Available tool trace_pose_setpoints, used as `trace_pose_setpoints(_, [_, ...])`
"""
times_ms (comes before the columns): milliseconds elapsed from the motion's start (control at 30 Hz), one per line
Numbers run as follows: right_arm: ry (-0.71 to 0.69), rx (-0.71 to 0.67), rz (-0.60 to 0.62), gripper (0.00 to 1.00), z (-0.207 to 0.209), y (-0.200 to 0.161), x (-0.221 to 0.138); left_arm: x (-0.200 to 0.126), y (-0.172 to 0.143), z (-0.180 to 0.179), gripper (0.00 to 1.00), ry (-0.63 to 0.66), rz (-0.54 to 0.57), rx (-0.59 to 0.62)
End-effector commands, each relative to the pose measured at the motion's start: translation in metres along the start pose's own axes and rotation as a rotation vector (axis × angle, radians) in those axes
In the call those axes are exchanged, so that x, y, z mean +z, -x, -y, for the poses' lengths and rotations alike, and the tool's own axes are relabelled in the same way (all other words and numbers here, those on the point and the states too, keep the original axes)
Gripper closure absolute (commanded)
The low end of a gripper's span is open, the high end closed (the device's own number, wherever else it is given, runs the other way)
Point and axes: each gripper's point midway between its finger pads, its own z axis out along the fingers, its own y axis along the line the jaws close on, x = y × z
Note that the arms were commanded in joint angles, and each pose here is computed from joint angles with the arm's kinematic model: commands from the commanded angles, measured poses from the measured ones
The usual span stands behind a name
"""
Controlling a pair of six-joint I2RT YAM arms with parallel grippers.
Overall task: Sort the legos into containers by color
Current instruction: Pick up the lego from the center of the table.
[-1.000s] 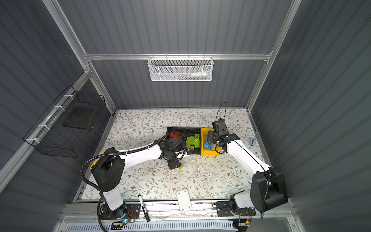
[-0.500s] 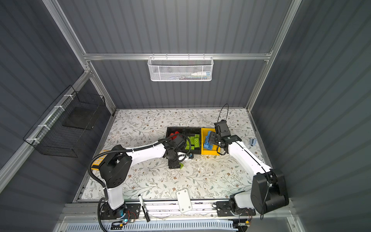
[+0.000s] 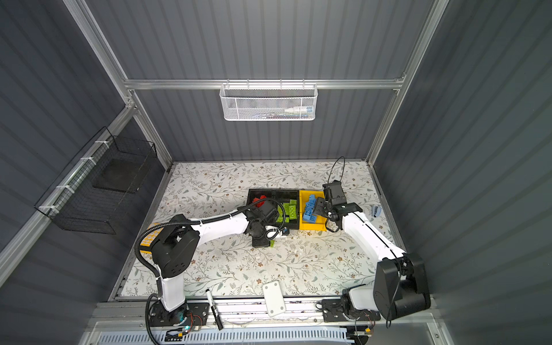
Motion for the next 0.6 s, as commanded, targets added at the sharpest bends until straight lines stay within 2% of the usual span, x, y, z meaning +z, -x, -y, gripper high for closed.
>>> trace_pose_setpoints(0, [0.01,0.012,0.007,0.36,0.0,0.002,-0.003,0.01,-0.007,0.01,0.56,-0.041,-0.018,-0.03])
trace_pose_setpoints(67, [0.015,0.015,0.009,0.36,-0.001,0.004,-0.004,0.006,-0.003,0.006,0.67,-0.024,-0.002,-0.054])
trace_pose_setpoints(200, [0.011,0.018,0.012,0.36,0.0,0.006,-0.005,-0.005,0.006,-0.007,0.79,0.046,0.04,-0.115])
trace_pose_setpoints(300, [-0.003,0.017,-0.012,0.36,0.003,0.001,-0.006,-0.018,0.015,-0.017,0.84,0.099,0.094,-0.175])
trace_pose_setpoints(433, [-0.005,0.024,-0.021,0.36,0.004,0.0,-0.007,-0.044,0.032,-0.034,0.85,0.182,0.199,-0.242])
trace_pose_setpoints(567, [0.002,0.039,-0.02,0.36,0.003,0.0,-0.008,-0.081,0.065,-0.054,0.86,0.241,0.382,-0.347])
